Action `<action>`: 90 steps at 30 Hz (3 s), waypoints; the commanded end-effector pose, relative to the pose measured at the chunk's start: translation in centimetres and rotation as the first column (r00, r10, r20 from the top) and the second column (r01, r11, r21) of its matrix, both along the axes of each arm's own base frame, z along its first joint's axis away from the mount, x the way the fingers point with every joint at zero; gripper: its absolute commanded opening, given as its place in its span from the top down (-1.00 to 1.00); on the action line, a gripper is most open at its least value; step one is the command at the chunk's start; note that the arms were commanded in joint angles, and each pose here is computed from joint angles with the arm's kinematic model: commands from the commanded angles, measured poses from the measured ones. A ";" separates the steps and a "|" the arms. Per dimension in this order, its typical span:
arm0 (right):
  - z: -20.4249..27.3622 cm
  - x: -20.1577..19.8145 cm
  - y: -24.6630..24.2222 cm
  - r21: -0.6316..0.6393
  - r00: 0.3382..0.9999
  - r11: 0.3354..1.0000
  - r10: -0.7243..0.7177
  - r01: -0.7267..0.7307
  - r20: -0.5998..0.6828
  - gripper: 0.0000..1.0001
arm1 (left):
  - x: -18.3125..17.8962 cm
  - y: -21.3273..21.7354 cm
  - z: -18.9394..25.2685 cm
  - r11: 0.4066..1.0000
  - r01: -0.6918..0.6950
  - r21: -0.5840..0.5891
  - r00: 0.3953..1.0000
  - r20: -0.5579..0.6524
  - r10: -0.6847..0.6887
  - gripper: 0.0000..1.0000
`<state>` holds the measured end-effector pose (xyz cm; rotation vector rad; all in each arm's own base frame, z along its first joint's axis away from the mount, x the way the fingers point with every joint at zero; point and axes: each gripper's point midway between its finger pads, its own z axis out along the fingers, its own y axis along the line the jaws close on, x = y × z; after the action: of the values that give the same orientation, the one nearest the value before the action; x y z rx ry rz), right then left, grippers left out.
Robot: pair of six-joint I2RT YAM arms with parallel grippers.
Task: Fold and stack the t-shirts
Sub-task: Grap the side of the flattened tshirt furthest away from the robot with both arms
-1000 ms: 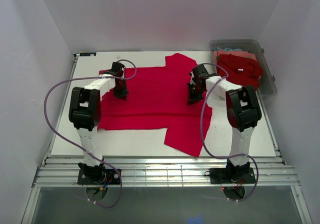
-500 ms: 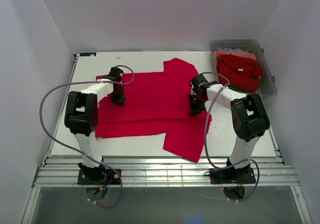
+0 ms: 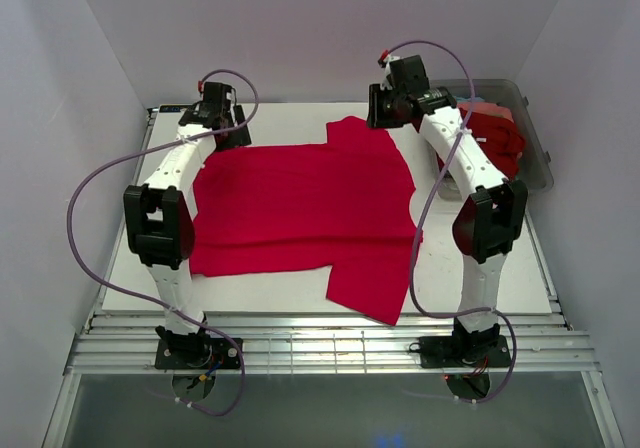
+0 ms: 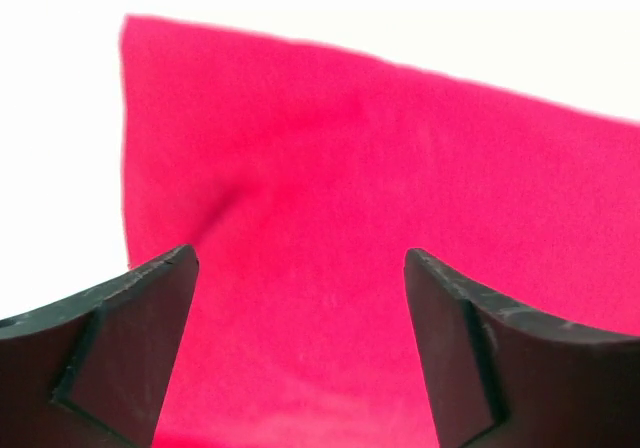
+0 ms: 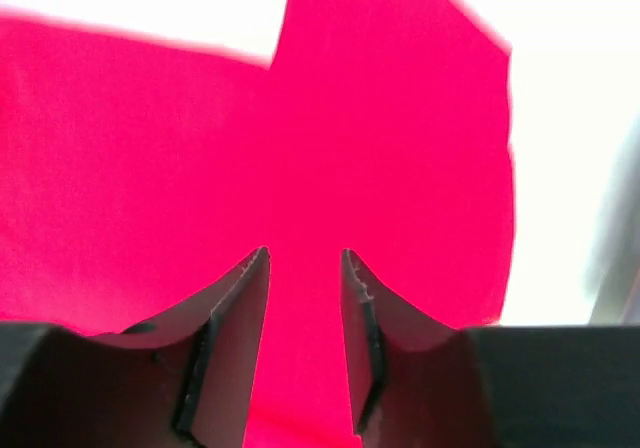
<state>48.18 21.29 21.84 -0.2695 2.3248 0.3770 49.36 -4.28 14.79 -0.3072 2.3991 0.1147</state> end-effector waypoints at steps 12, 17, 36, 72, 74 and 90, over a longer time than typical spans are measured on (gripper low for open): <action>-7.9 14.6 -5.0 0.160 0.993 0.987 -0.041 0.023 0.111 0.05 | 5.5 12.3 -4.4 0.989 -0.147 0.008 0.988 -0.040 0.147 -0.96; -7.4 17.8 -5.3 0.237 0.977 0.971 -0.085 0.036 0.197 -0.04 | 7.4 12.2 -5.6 0.993 -0.121 -0.001 0.992 -0.024 0.121 -0.96; -16.4 19.1 -5.5 0.222 0.986 0.971 -0.119 0.091 0.116 -0.15 | 8.1 11.2 -10.6 0.994 -0.093 -0.058 0.993 -0.076 0.088 -0.96; -17.9 14.2 -1.9 0.132 0.999 0.991 0.016 -0.021 0.038 0.65 | 8.2 11.3 -12.1 0.989 -0.125 -0.078 0.988 -0.095 0.118 -0.33; -17.9 14.3 -1.8 0.137 0.999 0.990 0.016 -0.021 0.037 0.65 | 8.6 11.5 -12.0 0.989 -0.129 -0.070 0.989 -0.088 0.123 -0.34; -19.6 13.4 -1.8 0.129 0.999 0.991 0.041 -0.040 -0.008 0.66 | 8.6 14.3 -12.8 0.973 -0.228 -0.036 0.971 -0.087 0.224 -0.32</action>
<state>63.23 19.75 3.29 -0.2294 2.2235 0.5550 58.33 8.38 2.72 -0.5480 2.4402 0.1339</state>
